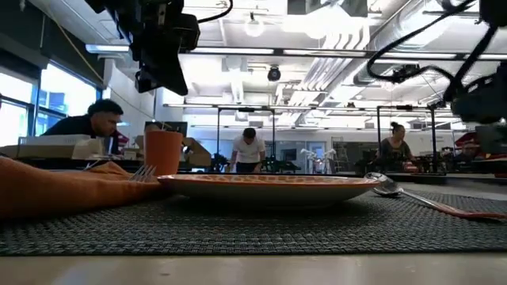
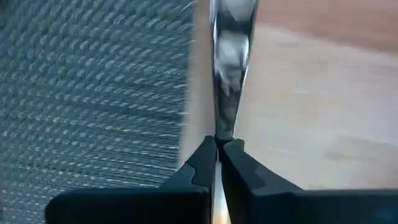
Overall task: Set table place
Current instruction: Put the orange table knife on the gray placemat to the right of the orange spoon
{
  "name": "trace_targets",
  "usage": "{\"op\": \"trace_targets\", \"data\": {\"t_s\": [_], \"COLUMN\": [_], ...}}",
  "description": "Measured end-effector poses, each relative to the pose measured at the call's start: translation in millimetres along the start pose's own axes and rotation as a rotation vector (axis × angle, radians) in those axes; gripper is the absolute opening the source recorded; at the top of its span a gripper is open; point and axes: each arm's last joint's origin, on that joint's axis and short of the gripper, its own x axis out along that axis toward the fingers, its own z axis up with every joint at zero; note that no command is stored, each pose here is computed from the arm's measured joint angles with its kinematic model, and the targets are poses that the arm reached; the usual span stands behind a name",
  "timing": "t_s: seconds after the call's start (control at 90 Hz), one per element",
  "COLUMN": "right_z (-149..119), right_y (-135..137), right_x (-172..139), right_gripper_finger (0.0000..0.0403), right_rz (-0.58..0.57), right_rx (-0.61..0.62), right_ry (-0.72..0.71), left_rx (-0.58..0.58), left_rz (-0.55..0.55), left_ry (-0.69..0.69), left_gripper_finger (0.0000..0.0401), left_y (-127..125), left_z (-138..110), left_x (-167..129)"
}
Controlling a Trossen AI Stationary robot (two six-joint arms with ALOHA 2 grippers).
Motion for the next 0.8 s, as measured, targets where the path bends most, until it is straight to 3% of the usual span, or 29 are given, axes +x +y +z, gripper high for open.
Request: {"op": "trace_targets", "data": {"t_s": [0.244, 0.611, 0.8], "right_z": [9.4, 27.2, 28.3], "right_y": [29.9, 56.4, 59.3], "right_x": [-19.2, 21.2, 25.4], "right_gripper_finger": [0.0, 0.0, 0.0], "right_rz": [0.19, 0.144, 0.142], "right_rx": [0.065, 0.151, 0.22], "right_ry": [0.007, 0.047, 0.049], "left_rx": [0.012, 0.037, 0.038], "left_rz": [-0.002, -0.01, -0.014], "left_ry": [-0.008, -0.01, -0.008], "left_gripper_finger": [0.0, 0.0, 0.0], "left_y": [-0.3, -0.9, -1.1], "left_z": [0.7, 1.0, 0.9], "left_x": [0.0, 0.0, 0.0]}}
